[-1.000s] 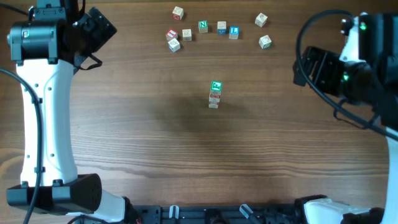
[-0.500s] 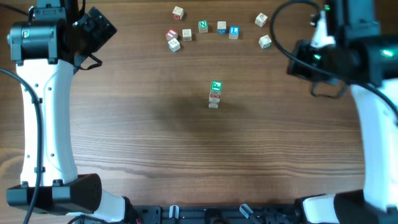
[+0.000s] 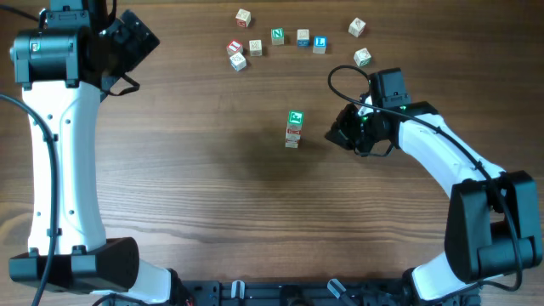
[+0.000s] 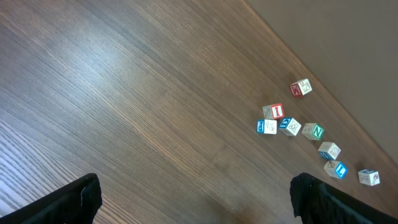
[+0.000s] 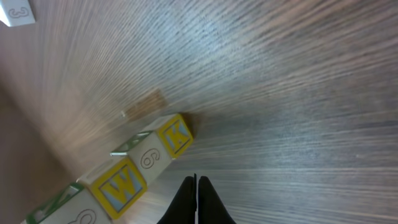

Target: Form a tower

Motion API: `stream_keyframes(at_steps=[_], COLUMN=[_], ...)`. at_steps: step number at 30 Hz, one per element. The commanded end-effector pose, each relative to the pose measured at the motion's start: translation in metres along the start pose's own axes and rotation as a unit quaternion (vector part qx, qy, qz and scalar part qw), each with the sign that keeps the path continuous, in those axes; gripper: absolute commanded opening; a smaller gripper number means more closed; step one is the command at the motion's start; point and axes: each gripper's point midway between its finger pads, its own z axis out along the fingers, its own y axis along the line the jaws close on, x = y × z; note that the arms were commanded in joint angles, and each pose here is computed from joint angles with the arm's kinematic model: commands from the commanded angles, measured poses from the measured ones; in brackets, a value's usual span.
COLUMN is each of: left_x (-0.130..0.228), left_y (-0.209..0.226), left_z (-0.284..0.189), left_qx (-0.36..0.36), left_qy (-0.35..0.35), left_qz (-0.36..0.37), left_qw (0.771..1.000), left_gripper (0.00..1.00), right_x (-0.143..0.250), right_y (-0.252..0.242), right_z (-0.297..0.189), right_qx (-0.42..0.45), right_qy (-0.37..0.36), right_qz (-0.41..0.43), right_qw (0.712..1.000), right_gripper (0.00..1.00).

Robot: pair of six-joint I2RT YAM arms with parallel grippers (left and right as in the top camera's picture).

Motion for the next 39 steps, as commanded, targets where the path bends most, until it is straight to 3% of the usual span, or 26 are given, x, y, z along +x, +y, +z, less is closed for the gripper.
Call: stream_keyframes(at_steps=[1, 16, 20, 25, 39], left_x=[-0.003, -0.003, -0.003, -0.003, -0.003], left_y=[0.002, 0.002, 0.002, 0.002, 0.002], left_z=[-0.001, 0.0, -0.001, -0.001, -0.001], left_qx=[-0.003, -0.003, -0.003, -0.003, -0.003], left_qy=[-0.005, -0.005, -0.005, -0.005, -0.005], left_qz=[0.002, 0.002, 0.002, 0.002, 0.002], left_qw=[1.0, 1.0, 1.0, 1.0, 1.0], left_gripper=[1.0, 1.0, 1.0, 1.0, 1.0], right_x=[0.013, 0.029, 0.027, 0.028, 0.029], right_y=[0.017, 0.008, -0.007, -0.01, 0.021], right_z=[0.001, 0.023, 0.032, 0.042, 0.031], right_qx=[-0.045, -0.017, -0.01, -0.124, -0.21], right_qy=[0.035, 0.027, 0.024, 0.089, 0.101], right_qz=[0.006, 0.091, 0.151, 0.166, 0.097], right_qw=[0.998, 0.995, 0.988, 0.974, 0.968], right_gripper=[0.04, 0.05, 0.04, 0.04, 0.04])
